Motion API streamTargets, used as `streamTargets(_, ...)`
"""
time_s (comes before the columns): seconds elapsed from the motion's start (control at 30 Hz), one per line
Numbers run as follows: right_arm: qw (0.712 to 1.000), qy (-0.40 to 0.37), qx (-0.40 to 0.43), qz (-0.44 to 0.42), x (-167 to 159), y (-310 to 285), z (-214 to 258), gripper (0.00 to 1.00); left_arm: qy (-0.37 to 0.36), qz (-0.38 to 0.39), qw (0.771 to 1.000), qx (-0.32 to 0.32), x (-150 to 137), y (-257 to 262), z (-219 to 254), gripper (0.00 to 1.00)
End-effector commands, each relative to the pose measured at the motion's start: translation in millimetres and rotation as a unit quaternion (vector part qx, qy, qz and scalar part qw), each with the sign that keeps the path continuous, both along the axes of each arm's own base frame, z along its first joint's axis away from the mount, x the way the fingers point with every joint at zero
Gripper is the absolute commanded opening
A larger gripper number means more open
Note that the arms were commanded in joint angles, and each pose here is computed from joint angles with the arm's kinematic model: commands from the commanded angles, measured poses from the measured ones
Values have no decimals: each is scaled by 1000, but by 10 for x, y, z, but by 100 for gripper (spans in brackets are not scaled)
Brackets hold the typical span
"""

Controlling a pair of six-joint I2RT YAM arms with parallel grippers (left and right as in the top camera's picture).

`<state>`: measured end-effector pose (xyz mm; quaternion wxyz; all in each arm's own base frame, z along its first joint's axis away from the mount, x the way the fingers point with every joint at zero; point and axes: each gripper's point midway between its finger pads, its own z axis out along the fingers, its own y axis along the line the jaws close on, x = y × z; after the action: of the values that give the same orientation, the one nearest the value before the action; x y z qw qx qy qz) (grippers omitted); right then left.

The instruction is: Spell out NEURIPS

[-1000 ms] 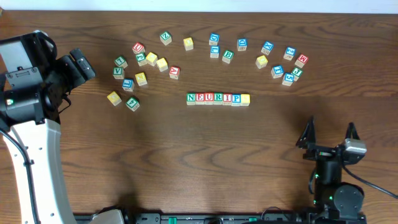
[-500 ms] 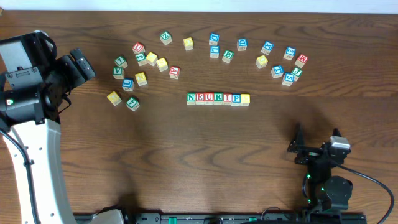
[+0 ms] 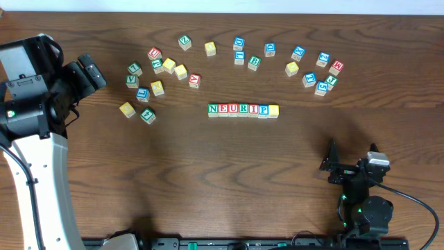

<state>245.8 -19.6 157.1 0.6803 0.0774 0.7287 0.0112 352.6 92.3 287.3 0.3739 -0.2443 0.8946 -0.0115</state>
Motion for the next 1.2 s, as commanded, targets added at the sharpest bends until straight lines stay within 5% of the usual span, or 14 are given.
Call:
streamTargets(0.0, 1000, 0, 1, 7, -1, 26, -1, 99, -6, 2, 1000, 4, 2, 21, 54, 99)
streamTargets(0.67, 1000, 0, 1, 7, -1, 26, -1, 99, -11, 6, 1000, 11, -98, 16, 102, 99)
streamTargets(0.83, 1000, 0, 1, 7, -1, 27, -1, 99, -29, -40, 997, 63, -183, -30, 114, 99)
streamTargets(1.17, 1000, 0, 1, 7, -1, 26, -1, 99, -156, -58, 980, 109, -481, -172, -333, 99)
